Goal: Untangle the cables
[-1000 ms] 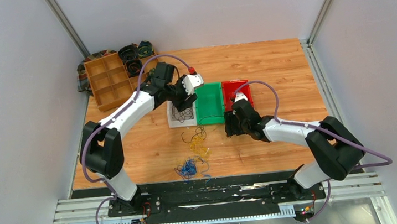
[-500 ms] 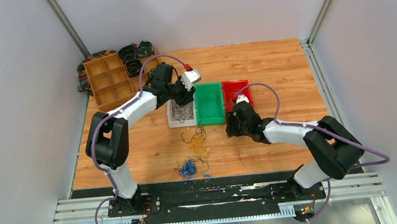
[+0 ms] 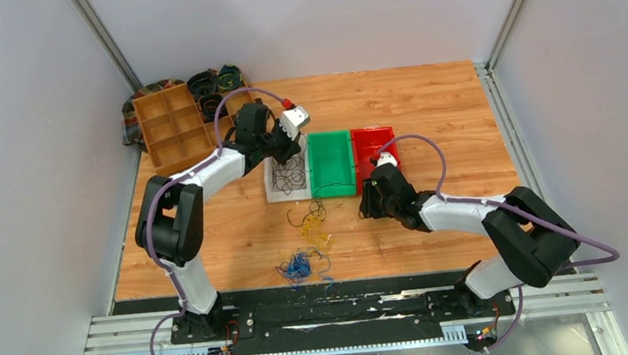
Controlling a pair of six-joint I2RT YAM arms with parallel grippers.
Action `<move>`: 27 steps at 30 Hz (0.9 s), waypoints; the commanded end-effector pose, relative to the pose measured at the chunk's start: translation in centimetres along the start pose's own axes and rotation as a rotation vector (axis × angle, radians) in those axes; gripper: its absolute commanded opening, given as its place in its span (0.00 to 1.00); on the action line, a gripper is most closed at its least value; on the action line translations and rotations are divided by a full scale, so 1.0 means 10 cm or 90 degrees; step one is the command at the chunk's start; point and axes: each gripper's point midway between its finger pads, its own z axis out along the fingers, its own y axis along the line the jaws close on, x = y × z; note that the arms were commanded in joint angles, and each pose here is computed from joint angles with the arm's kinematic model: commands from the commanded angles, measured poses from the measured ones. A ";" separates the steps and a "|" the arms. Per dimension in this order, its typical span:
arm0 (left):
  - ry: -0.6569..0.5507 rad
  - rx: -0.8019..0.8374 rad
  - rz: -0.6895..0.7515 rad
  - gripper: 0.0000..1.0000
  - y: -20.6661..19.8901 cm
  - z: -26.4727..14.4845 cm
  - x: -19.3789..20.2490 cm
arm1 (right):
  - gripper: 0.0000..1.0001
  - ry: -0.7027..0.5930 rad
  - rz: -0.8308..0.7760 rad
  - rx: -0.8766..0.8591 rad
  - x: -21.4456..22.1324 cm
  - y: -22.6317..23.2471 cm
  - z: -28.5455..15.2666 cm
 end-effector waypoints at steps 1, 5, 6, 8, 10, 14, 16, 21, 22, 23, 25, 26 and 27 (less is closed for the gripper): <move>-0.008 -0.013 0.010 0.01 0.03 -0.04 0.01 | 0.30 -0.008 0.028 0.005 -0.02 -0.06 -0.03; -0.006 -0.015 0.026 0.01 0.01 -0.09 0.04 | 0.24 -0.012 0.033 0.005 -0.02 -0.06 -0.05; -0.008 -0.023 0.027 0.01 0.03 -0.12 0.00 | 0.23 -0.012 0.034 0.005 -0.02 -0.06 -0.06; -0.017 -0.059 0.024 0.01 0.17 -0.20 -0.16 | 0.20 -0.016 0.033 0.003 -0.03 -0.06 -0.09; -0.027 -0.102 0.024 0.08 0.37 -0.30 -0.34 | 0.19 -0.021 0.031 0.003 -0.05 -0.06 -0.12; -0.047 -0.148 -0.003 0.52 0.77 -0.38 -0.61 | 0.19 -0.022 0.028 0.005 -0.05 -0.08 -0.13; -0.028 -0.164 -0.023 0.62 0.94 -0.34 -0.62 | 0.20 -0.021 0.030 0.003 -0.05 -0.07 -0.13; 0.018 -0.154 -0.085 0.71 1.11 -0.22 -0.41 | 0.20 -0.022 0.031 0.003 -0.05 -0.07 -0.13; 0.026 -0.150 -0.086 0.67 1.09 -0.21 -0.33 | 0.20 -0.023 0.030 0.002 -0.05 -0.06 -0.14; 0.024 -0.146 -0.081 0.65 1.06 -0.22 -0.30 | 0.20 -0.022 0.028 0.002 -0.05 -0.06 -0.14; 0.019 -0.137 -0.063 0.61 0.98 -0.27 -0.28 | 0.20 -0.022 0.025 0.001 -0.05 -0.06 -0.15; 0.018 -0.130 -0.056 0.60 0.94 -0.28 -0.26 | 0.20 -0.023 0.024 0.001 -0.06 -0.06 -0.15; 0.019 -0.123 -0.052 0.59 0.91 -0.29 -0.24 | 0.20 -0.022 0.024 0.000 -0.05 -0.06 -0.15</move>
